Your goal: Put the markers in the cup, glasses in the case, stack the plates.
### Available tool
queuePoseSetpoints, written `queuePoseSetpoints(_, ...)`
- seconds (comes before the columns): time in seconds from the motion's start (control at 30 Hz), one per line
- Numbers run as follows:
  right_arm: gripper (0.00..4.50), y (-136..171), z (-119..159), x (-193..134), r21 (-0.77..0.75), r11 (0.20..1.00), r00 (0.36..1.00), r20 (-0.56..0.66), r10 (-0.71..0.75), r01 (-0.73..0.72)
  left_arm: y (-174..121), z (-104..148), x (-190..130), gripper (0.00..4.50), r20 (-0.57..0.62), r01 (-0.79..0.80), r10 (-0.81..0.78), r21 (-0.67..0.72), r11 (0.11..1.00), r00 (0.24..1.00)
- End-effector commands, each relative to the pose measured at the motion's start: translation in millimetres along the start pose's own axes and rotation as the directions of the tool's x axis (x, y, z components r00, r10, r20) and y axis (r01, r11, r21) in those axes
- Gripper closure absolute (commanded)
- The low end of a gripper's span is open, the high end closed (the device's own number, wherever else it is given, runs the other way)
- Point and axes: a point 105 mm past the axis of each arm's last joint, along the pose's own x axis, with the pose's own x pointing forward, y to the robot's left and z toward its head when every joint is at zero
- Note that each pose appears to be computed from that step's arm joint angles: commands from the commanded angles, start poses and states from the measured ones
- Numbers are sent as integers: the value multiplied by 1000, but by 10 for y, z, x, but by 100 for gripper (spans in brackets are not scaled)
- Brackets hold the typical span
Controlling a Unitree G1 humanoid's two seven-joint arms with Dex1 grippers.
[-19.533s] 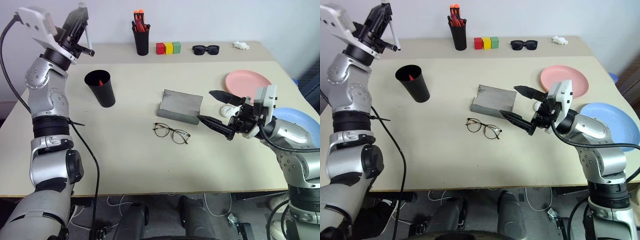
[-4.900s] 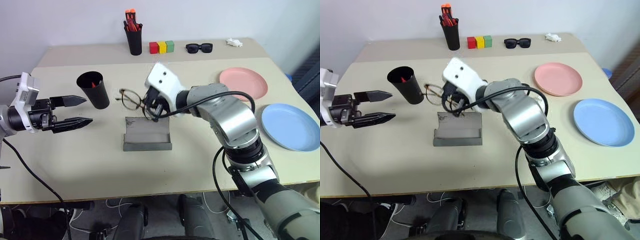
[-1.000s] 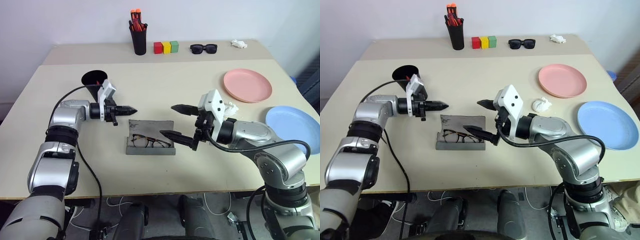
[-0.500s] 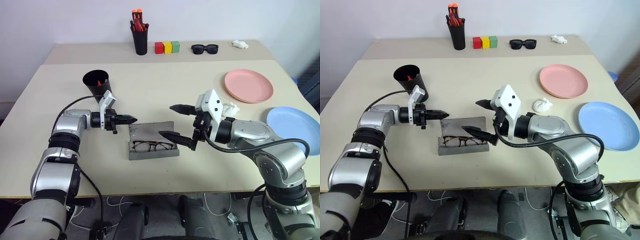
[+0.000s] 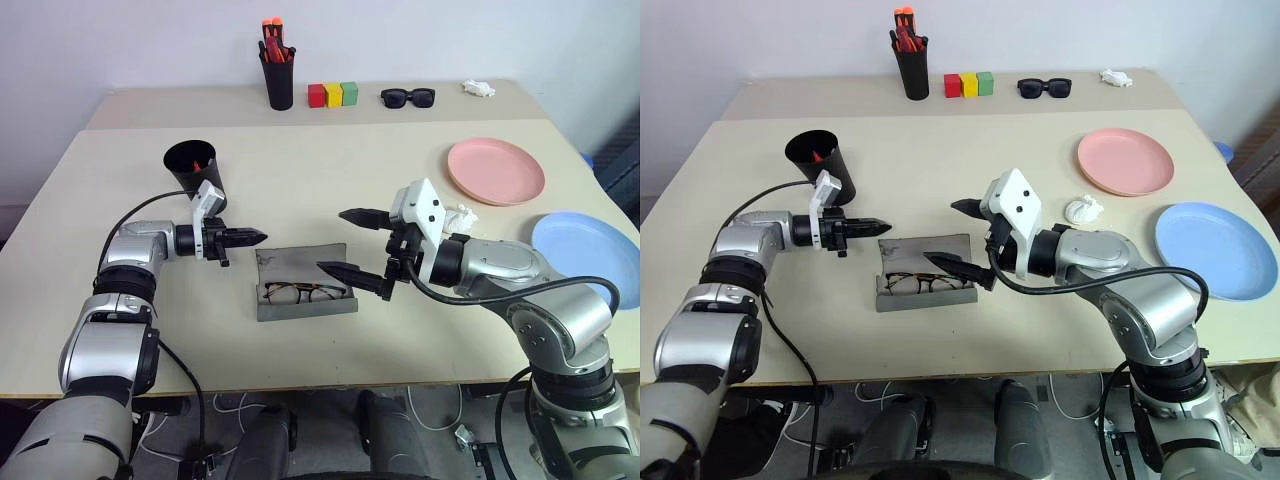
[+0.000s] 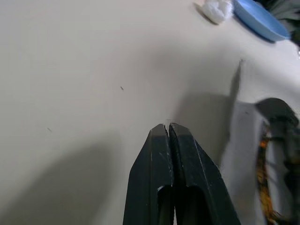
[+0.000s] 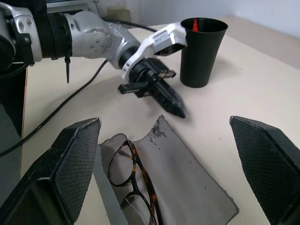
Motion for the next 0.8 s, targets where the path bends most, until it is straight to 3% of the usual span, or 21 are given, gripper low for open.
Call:
queuePoseSetpoints(0.03,0,13,133,-4,-61,998,999,33,5,-3,-92,156,-22,446,76,59,-60,21,998,995)
queuePoseSetpoints(0.27,0,-11,142,-13,-75,997,1000,23,-2,4,-170,152,-45,446,105,120,-113,-55,991,988)
queuePoseSetpoints(0.37,0,-19,144,-19,-78,997,1000,21,-6,8,-192,153,-47,446,101,126,-124,-11,992,987)
queuePoseSetpoints(0.57,0,-16,146,-15,-79,997,1000,21,-6,7,31,375,-51,446,209,-72,54,81,994,977)
queuePoseSetpoints(0.8,0,-26,171,-13,-91,996,1000,23,-10,12,-23,141,-46,446,129,-21,14,49,999,992)
